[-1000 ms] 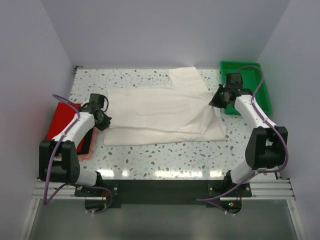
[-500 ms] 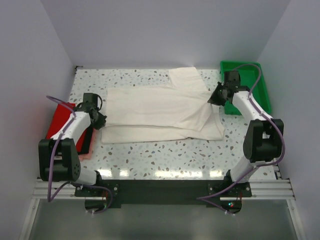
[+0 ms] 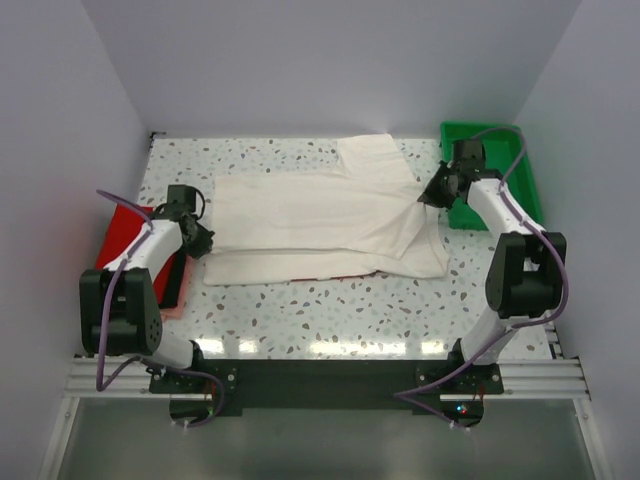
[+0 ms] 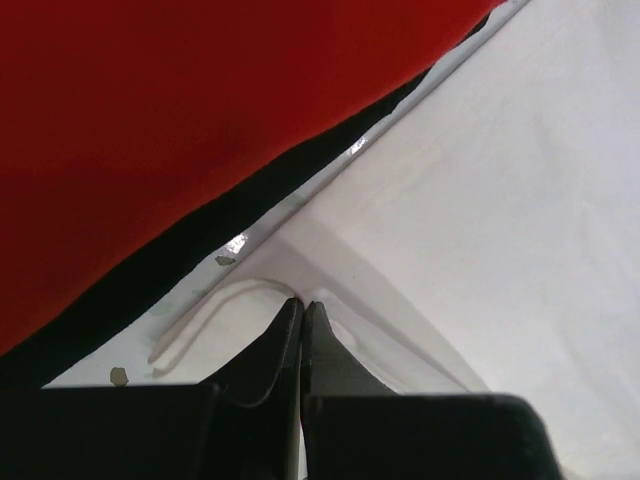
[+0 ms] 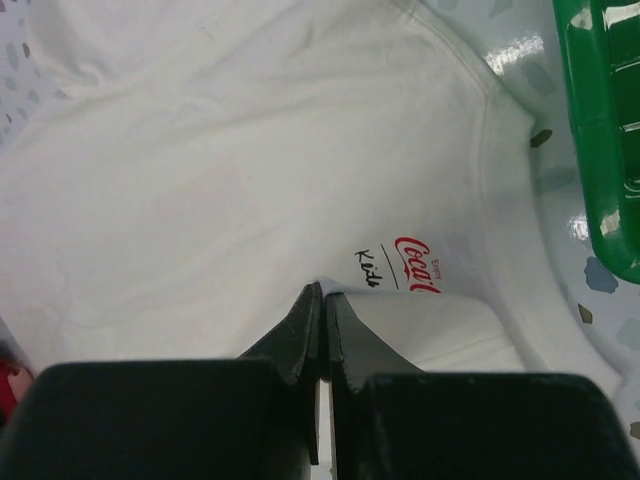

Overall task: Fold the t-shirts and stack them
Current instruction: Fold the tshirt

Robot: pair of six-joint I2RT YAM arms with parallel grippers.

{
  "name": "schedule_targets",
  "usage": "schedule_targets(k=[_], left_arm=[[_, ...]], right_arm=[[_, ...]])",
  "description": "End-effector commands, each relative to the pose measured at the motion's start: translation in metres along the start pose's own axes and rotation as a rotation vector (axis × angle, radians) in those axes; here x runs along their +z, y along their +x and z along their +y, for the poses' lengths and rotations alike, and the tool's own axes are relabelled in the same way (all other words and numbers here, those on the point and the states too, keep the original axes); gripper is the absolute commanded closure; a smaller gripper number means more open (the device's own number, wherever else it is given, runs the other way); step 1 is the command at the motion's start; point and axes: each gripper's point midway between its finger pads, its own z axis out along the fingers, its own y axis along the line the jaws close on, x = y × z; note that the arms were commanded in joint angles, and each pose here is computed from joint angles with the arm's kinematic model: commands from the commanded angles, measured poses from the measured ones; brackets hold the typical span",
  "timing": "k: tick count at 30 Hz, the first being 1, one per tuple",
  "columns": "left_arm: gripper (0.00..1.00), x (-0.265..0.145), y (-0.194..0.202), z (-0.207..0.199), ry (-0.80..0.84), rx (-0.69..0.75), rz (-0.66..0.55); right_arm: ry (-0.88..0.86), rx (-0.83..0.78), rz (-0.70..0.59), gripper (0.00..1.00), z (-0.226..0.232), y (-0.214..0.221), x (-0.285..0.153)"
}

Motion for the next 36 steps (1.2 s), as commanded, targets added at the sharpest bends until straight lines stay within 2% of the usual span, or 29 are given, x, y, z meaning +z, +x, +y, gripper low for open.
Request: schedule_targets(k=[1, 10, 14, 16, 17, 18, 19, 20, 21, 22, 25, 28, 29, 30, 36], left_arm=[[1.00, -0.002, -0.021, -0.016, 0.042, -0.011, -0.049], [1.00, 0.004, -0.025, -0.021, 0.049, -0.016, -0.044], [0.99, 0.002, -0.028, -0.028, 0.089, -0.012, -0.050], [0.91, 0.001, -0.031, -0.034, 0.117, -0.004, -0.049], [0.85, -0.001, -0.032, -0.038, 0.131, 0.003, -0.049], [0.75, -0.003, -0.032, -0.042, 0.150, 0.013, -0.040], [0.57, -0.004, -0.032, -0.043, 0.156, 0.019, -0.035], [0.48, -0.006, -0.032, -0.044, 0.164, 0.024, -0.035], [0.40, -0.010, -0.032, -0.045, 0.182, 0.029, -0.043], [0.28, -0.013, -0.032, -0.045, 0.190, 0.027, -0.050], [0.22, -0.022, -0.030, -0.044, 0.217, 0.039, -0.051], [0.22, -0.027, -0.023, -0.045, 0.248, 0.056, -0.032], [0.22, -0.027, -0.021, -0.044, 0.250, 0.060, -0.033], [0.22, -0.029, -0.015, -0.045, 0.272, 0.070, -0.011], [0.23, -0.032, 0.001, -0.042, 0.312, 0.098, 0.020]], right_arm=[[-0.072, -0.003, -0.062, 1.00, 0.023, -0.028, -0.004], [-0.051, -0.017, -0.027, 1.00, 0.019, -0.028, 0.019], [-0.072, -0.042, -0.013, 0.85, 0.026, -0.034, 0.030], [-0.081, -0.056, -0.015, 0.79, 0.030, -0.040, 0.033], [-0.084, -0.060, -0.015, 0.71, 0.032, -0.042, 0.032], [-0.090, -0.074, -0.021, 0.66, 0.036, -0.047, 0.030], [-0.086, -0.077, -0.013, 0.62, 0.035, -0.047, 0.032], [-0.081, -0.084, -0.009, 0.57, 0.034, -0.046, 0.029], [-0.072, -0.088, 0.000, 0.49, 0.031, -0.042, 0.028], [-0.079, -0.090, -0.018, 0.46, 0.033, -0.044, 0.020], [-0.080, -0.073, -0.035, 0.45, 0.027, -0.033, 0.003], [-0.061, -0.065, -0.012, 0.46, 0.012, 0.000, 0.001], [-0.067, -0.073, -0.046, 0.46, 0.013, 0.000, -0.007], [-0.041, -0.071, -0.015, 0.47, 0.002, 0.021, -0.004], [-0.028, -0.094, 0.031, 0.50, -0.009, 0.072, 0.004]])
